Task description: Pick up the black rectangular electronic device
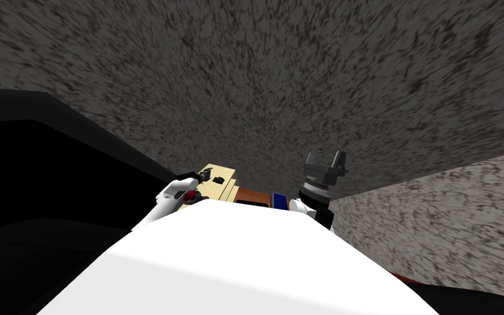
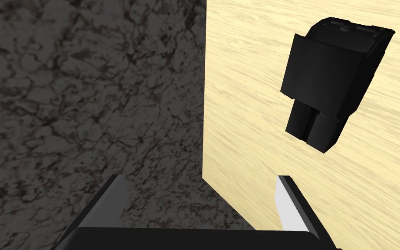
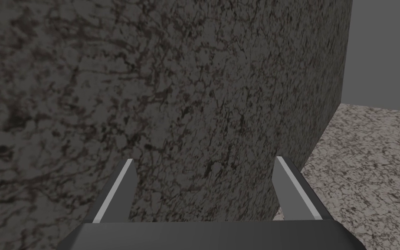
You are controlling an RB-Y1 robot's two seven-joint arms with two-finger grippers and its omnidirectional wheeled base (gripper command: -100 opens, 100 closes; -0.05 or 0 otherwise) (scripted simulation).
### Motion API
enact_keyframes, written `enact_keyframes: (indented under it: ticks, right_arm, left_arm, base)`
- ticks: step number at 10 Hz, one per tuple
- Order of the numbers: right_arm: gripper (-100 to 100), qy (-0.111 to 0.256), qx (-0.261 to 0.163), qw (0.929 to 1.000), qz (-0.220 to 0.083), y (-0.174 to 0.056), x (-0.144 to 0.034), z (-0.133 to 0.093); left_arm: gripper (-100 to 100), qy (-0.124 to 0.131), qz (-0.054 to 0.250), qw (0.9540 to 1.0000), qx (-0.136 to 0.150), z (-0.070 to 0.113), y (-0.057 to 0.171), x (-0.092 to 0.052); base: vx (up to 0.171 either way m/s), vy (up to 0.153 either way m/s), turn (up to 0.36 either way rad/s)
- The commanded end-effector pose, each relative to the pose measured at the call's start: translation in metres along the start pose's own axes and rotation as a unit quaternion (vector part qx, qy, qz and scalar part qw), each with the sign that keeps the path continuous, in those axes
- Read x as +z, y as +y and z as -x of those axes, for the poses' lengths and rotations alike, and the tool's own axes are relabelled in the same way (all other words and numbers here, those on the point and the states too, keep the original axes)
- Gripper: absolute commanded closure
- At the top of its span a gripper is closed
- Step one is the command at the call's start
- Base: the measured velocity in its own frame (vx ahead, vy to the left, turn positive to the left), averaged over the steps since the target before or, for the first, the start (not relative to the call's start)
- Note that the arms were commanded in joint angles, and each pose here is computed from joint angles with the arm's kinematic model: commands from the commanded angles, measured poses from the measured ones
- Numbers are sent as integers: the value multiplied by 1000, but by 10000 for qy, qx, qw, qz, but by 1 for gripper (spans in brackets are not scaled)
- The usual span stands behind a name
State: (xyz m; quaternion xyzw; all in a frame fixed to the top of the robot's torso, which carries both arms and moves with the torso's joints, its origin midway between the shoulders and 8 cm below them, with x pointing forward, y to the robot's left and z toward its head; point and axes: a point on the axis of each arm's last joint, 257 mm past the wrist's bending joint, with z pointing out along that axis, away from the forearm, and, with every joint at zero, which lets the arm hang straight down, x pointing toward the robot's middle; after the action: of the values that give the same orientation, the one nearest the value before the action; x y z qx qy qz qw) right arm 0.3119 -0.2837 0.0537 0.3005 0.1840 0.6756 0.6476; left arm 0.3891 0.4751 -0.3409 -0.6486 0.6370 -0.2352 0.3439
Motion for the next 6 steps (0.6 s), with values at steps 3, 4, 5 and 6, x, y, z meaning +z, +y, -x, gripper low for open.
enact_keyframes:
  ticks: [3, 4, 5, 6]
  right_arm:
    - [0, 0, 0, 10000, 0, 0, 0, 0]
    - [0, 0, 0, 10000, 0, 0, 0, 0]
    - [0, 0, 0, 10000, 0, 0, 0, 0]
    - [0, 0, 0, 10000, 0, 0, 0, 0]
  left_arm:
    - [-100, 75, 546, 9985, 56, 8, 22, 2]
    - [-100, 91, 656, 9978, 56, 7, 28, 2]
    - [-100, 124, 846, 9963, 89, 11, 35, 2]
    - [-100, 136, 924, 9956, 88, 10, 39, 1]
  base:
    - [35, 18, -7]
    - [33, 16, -6]
    - [39, 17, -8]
    - [32, 16, -5]
